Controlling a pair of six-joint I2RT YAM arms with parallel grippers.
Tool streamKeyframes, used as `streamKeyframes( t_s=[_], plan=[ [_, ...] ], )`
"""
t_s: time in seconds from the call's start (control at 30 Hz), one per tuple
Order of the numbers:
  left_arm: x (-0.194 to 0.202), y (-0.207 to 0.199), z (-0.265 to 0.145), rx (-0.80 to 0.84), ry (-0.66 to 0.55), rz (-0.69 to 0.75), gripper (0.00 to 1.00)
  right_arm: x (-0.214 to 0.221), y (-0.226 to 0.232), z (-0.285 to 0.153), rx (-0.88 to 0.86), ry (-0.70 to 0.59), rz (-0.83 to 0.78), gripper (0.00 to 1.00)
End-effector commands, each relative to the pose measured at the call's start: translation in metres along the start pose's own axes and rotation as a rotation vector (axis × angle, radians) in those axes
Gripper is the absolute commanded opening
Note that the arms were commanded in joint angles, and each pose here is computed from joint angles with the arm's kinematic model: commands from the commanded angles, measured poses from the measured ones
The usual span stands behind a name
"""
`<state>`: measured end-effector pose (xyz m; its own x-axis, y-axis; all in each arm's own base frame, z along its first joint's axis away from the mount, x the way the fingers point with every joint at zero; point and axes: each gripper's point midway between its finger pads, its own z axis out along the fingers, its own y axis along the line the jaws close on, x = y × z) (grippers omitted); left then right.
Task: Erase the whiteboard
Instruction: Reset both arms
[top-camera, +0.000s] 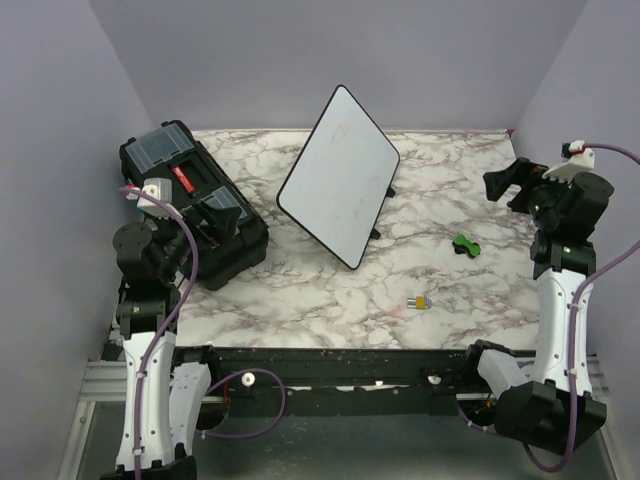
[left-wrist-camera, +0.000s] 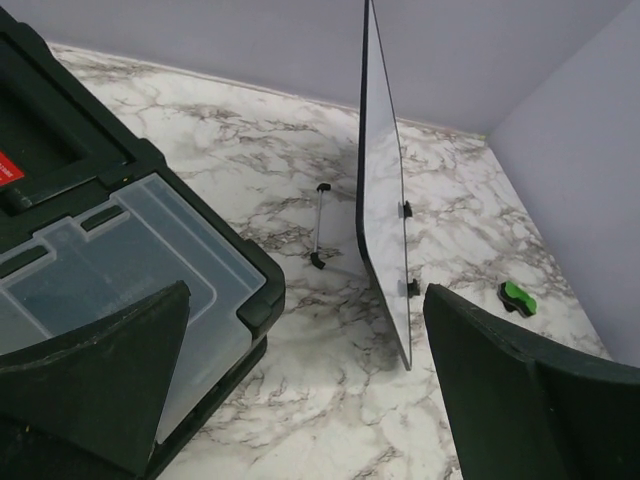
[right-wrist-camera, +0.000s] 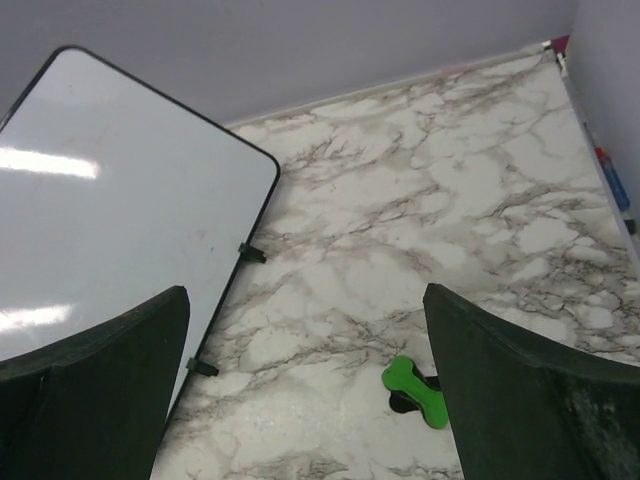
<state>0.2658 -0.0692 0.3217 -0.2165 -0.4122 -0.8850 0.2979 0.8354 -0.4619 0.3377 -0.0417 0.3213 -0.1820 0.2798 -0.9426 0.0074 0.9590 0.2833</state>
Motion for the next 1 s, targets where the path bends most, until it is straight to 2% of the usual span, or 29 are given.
streamKeyframes(
  t_s=[0.0, 0.13, 0.2, 0.4, 0.57, 0.67, 0.8, 0.87, 0.97],
  plan=[
    [0.013, 0.020, -0.002, -0.048, -0.046, 0.066, 0.99, 0.030, 0.015, 0.010, -0.155, 0.034, -0.022, 1.00],
    [0.026, 0.028, -0.004, -0.051, -0.062, 0.107, 0.99, 0.075, 0.056, -0.004, -0.505, 0.103, -0.146, 1.00],
    [0.029, 0.029, -0.006, -0.052, -0.065, 0.133, 0.99, 0.086, 0.069, -0.014, -0.618, 0.114, -0.169, 1.00],
    [0.030, 0.022, -0.010, -0.014, -0.078, 0.169, 0.99, 0.088, 0.065, -0.009, -0.607, 0.118, -0.174, 1.00],
    [0.034, 0.021, -0.008, 0.002, -0.057, 0.166, 0.99, 0.079, 0.070, -0.010, -0.597, 0.140, -0.089, 1.00],
    [0.036, 0.016, -0.006, 0.033, -0.038, 0.167, 0.99, 0.088, 0.091, -0.032, -0.790, 0.179, -0.139, 1.00],
    [0.040, -0.015, -0.011, 0.211, -0.031, 0.188, 0.99, 0.095, 0.125, -0.085, -1.157, 0.171, -0.151, 1.00],
    [0.040, -0.026, -0.014, 0.279, -0.040, 0.202, 0.99, 0.097, 0.131, -0.097, -1.189, 0.146, -0.165, 1.00],
    [0.038, -0.026, -0.014, 0.273, -0.053, 0.204, 0.99, 0.104, 0.118, -0.079, -1.085, 0.191, -0.208, 1.00]
  ],
)
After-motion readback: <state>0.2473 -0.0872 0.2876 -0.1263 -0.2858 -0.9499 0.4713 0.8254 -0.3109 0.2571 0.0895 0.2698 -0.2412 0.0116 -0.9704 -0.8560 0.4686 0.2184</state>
